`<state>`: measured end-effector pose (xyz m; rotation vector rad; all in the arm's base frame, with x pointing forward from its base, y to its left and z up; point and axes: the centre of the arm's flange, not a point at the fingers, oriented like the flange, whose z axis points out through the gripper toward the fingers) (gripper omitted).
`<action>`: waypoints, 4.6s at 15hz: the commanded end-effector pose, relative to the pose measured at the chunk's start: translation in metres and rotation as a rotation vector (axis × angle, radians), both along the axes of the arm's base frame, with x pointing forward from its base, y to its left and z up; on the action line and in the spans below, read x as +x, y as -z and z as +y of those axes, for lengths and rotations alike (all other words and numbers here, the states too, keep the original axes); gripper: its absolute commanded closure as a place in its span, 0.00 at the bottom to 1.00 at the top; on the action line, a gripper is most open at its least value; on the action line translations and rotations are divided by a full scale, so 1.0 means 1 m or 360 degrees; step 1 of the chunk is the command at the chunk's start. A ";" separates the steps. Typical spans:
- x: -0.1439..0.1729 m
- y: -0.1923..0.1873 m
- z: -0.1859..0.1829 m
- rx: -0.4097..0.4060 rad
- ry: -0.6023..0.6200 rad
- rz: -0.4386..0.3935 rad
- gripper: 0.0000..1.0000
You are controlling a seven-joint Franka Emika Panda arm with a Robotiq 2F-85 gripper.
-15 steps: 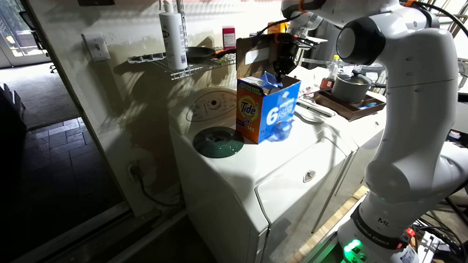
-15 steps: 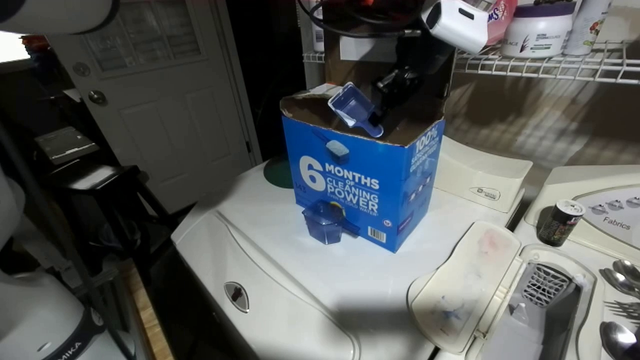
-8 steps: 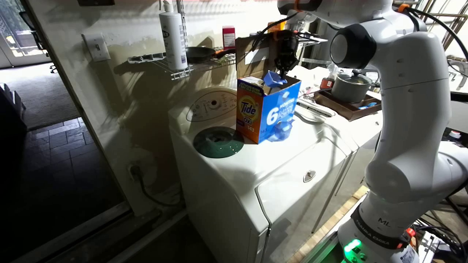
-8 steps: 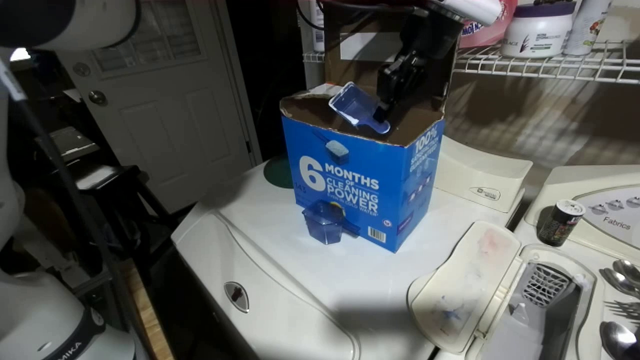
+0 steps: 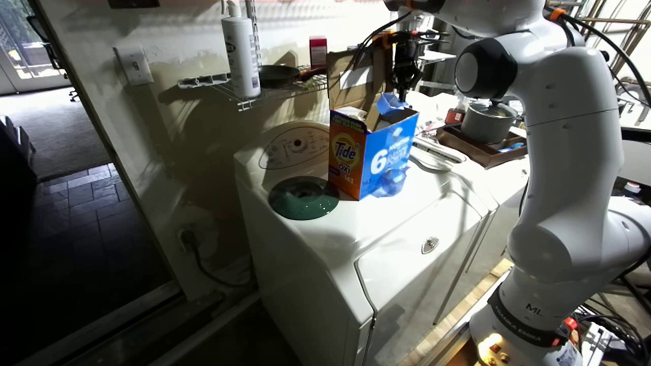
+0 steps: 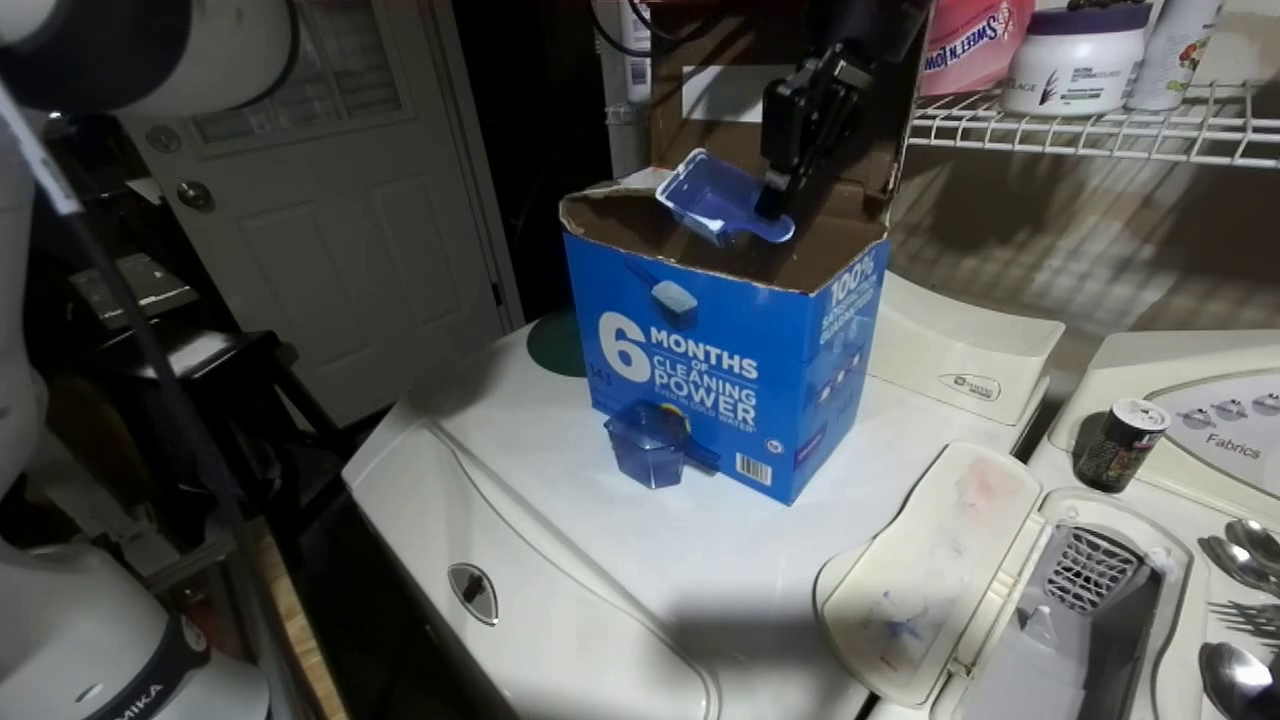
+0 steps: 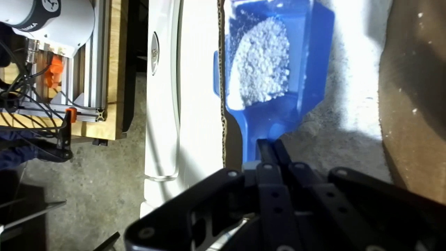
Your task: Use the light blue scoop to scoop up some objects from the blue bowl
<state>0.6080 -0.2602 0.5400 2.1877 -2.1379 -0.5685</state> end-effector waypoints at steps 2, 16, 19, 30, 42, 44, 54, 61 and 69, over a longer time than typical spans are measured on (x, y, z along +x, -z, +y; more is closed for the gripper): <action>0.011 -0.053 0.004 -0.0072 -0.0090 -0.0067 0.99; -0.034 -0.041 0.019 -0.0183 -0.0400 0.0121 0.99; -0.050 -0.038 0.023 -0.0181 -0.0462 0.0128 0.99; -0.115 -0.023 0.014 -0.0221 -0.0518 0.0086 0.99; -0.177 0.055 0.017 -0.0322 -0.0575 0.0340 0.99; -0.185 0.069 0.017 -0.0355 -0.0590 0.0326 0.99; -0.206 0.130 0.028 -0.0495 -0.0750 0.0239 0.99; -0.198 0.163 0.045 -0.0702 -0.1003 0.0147 0.99; -0.184 0.188 0.092 -0.0898 -0.1511 -0.0031 0.99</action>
